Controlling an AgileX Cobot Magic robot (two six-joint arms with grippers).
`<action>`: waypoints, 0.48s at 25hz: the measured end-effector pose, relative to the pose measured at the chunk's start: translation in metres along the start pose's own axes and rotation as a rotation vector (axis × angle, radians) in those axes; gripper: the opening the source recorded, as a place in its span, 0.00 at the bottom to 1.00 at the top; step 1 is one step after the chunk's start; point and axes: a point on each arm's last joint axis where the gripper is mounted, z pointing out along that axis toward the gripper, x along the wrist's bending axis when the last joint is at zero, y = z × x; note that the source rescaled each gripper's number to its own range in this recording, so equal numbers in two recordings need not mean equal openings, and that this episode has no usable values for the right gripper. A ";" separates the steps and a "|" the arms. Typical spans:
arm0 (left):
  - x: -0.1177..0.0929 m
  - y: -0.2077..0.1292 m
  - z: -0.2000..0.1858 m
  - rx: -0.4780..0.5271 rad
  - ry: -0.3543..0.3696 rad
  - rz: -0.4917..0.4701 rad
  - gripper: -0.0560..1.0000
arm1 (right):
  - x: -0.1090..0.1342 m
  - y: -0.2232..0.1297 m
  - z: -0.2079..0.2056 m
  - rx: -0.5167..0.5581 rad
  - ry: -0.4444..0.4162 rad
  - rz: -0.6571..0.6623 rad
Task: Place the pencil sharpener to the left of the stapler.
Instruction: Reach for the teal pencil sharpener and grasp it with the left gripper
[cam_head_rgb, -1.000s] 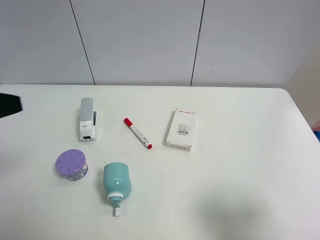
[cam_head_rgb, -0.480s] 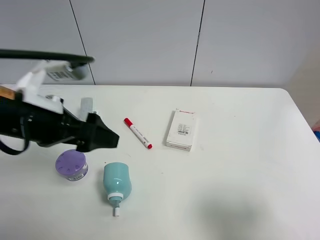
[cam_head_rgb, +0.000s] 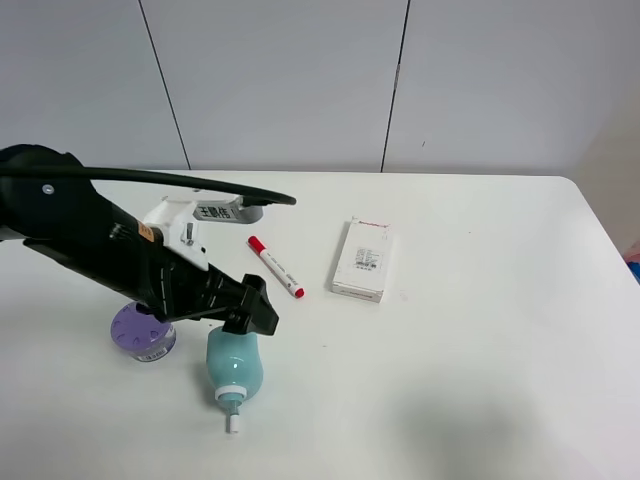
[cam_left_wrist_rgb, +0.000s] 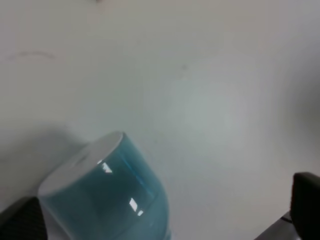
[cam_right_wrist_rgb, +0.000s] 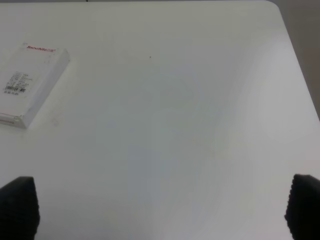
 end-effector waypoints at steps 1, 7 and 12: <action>0.002 -0.001 0.007 0.026 0.009 -0.017 0.99 | 0.000 0.000 0.000 0.000 0.000 0.000; 0.007 -0.002 0.012 0.046 0.053 -0.031 0.99 | 0.000 0.000 0.000 0.000 0.000 0.000; 0.017 -0.004 0.014 0.075 0.161 -0.049 0.99 | 0.000 0.000 0.000 0.000 0.000 0.000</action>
